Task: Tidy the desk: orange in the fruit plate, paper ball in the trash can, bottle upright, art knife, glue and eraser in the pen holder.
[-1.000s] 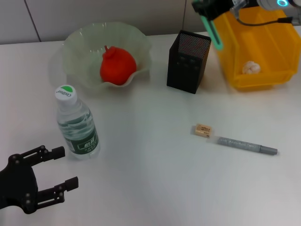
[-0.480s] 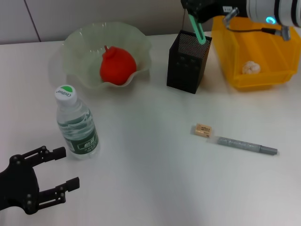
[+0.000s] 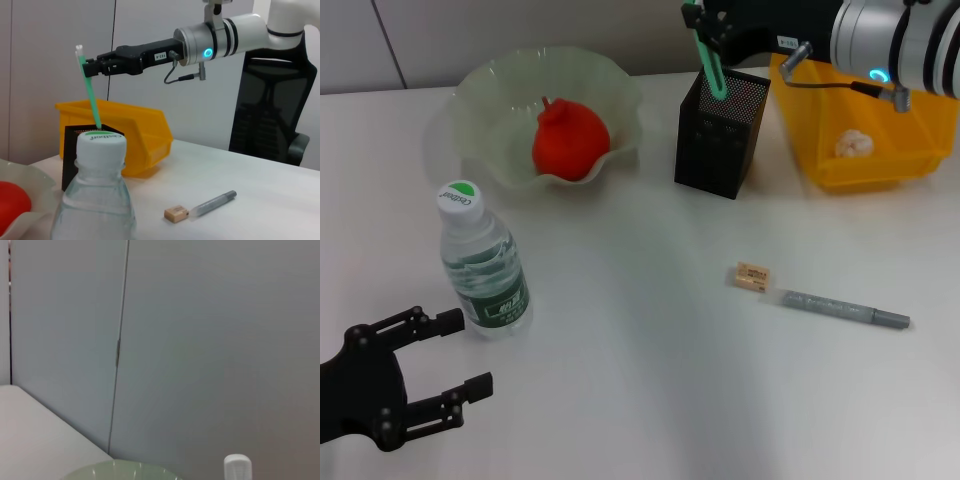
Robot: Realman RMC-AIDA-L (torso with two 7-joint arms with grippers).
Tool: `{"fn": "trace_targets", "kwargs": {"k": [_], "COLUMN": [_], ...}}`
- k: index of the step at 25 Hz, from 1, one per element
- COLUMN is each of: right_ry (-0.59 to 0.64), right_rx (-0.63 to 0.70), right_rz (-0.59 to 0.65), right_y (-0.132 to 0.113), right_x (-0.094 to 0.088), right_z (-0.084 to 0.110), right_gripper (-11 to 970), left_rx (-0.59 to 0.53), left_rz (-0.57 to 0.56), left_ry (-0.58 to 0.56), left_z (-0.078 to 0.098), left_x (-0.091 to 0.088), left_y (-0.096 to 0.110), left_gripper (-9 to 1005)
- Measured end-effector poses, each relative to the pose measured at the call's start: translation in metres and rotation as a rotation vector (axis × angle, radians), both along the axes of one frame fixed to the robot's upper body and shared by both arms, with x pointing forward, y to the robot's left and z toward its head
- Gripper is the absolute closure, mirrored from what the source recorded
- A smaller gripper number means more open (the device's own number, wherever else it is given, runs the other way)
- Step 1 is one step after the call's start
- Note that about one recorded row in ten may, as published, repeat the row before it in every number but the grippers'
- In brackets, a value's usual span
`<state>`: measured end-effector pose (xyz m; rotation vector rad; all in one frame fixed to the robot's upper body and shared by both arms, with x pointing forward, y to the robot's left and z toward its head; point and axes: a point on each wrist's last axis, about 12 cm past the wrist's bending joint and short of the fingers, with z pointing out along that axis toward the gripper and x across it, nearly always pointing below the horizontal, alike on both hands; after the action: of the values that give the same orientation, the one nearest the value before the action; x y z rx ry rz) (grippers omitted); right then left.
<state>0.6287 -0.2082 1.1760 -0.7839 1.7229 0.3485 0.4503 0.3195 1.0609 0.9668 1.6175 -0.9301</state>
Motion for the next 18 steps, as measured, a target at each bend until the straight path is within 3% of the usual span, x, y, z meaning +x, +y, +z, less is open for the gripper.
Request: {"fn": "trace_targets", "kwargs": {"k": [13,18], "right_ry": [0.036,0.040], "right_rx": [-0.006,-0.001], "right_rz": [-0.036,-0.038], "right_y": [-0.005,-0.005], "right_x": [0.004,0.004], "right_z": [-0.015,-0.014], "right_gripper": [776,666], "left_rx": [0.000,0.000], "left_rz": [0.006,0.005], "left_ry": [0.006,0.007], "left_z": [0.000,0.000], "left_x": [0.000,0.000], "left_y": [0.001,0.001], "left_gripper": [226,226]}}
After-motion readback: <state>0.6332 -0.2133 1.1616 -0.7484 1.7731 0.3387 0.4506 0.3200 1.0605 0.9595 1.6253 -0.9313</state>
